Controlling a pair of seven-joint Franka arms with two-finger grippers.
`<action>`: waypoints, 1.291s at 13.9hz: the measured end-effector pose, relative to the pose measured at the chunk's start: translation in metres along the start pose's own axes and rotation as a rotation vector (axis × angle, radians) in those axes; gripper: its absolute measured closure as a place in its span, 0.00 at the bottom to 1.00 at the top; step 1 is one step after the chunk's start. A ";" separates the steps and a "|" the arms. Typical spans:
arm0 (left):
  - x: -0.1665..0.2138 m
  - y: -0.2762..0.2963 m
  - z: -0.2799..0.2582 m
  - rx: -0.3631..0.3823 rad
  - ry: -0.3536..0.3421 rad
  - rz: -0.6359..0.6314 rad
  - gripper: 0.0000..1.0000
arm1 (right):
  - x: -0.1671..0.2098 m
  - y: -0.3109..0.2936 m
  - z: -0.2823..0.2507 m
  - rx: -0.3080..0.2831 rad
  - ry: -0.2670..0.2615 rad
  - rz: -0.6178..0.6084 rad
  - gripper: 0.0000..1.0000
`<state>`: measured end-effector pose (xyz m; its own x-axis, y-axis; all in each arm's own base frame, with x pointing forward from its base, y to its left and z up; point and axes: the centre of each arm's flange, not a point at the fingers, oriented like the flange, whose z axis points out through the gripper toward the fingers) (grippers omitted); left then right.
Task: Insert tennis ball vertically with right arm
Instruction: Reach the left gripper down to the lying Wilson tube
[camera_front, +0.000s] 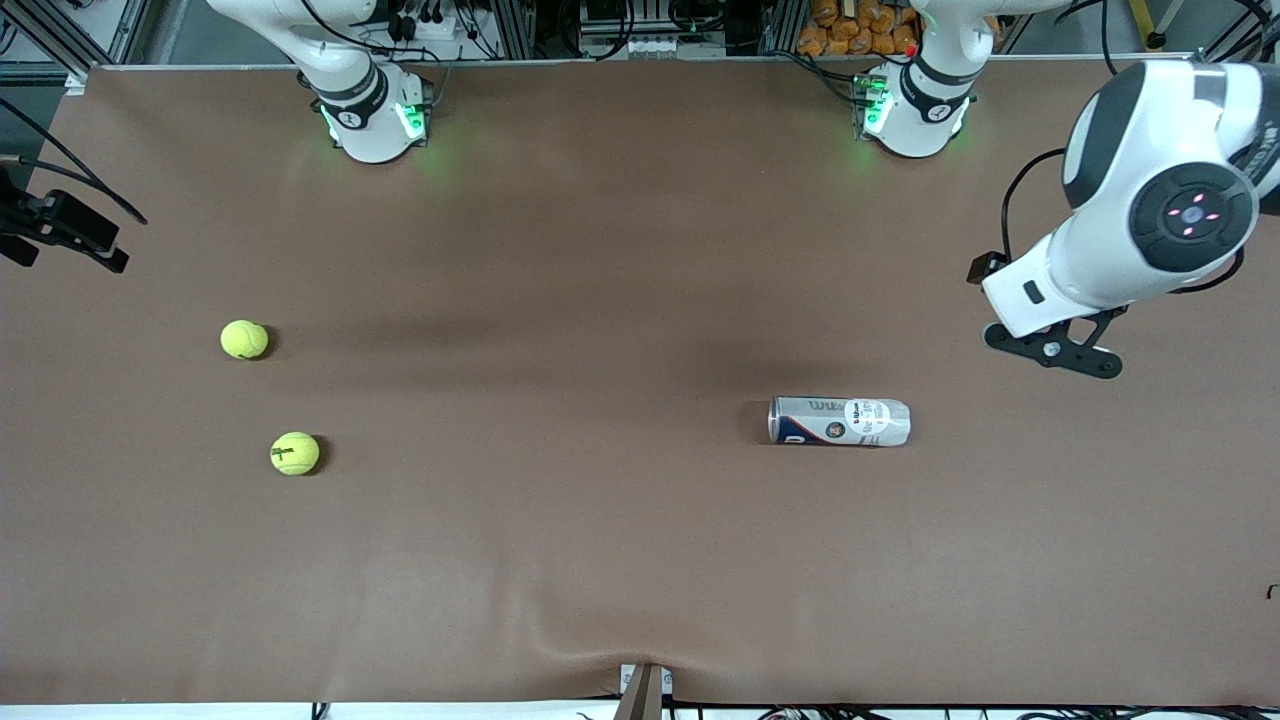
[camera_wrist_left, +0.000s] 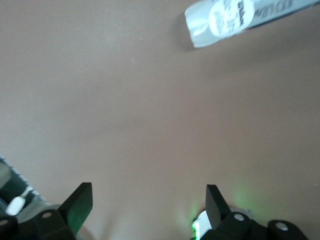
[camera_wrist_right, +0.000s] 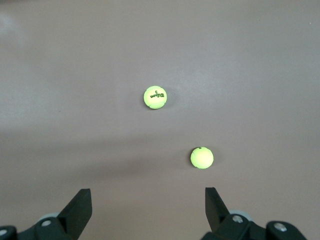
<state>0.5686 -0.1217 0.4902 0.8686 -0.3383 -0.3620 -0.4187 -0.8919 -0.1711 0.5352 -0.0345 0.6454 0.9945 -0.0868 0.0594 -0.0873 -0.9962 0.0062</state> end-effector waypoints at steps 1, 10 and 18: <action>0.002 0.008 0.006 0.023 -0.016 0.017 0.00 | 0.000 0.000 0.000 0.000 0.000 0.000 0.00; 0.032 0.091 0.092 0.230 -0.132 0.220 0.00 | 0.000 0.001 0.000 0.000 -0.001 0.002 0.00; 0.080 0.156 0.116 0.402 -0.064 0.687 0.00 | 0.000 0.001 0.001 0.000 -0.002 0.002 0.00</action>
<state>0.5421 -0.2534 0.3284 0.3698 -0.7440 -0.5565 -0.9289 -0.3095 -0.2034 0.5353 -0.0358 0.6448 0.9944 -0.0891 0.0576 -0.0896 -0.9960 0.0061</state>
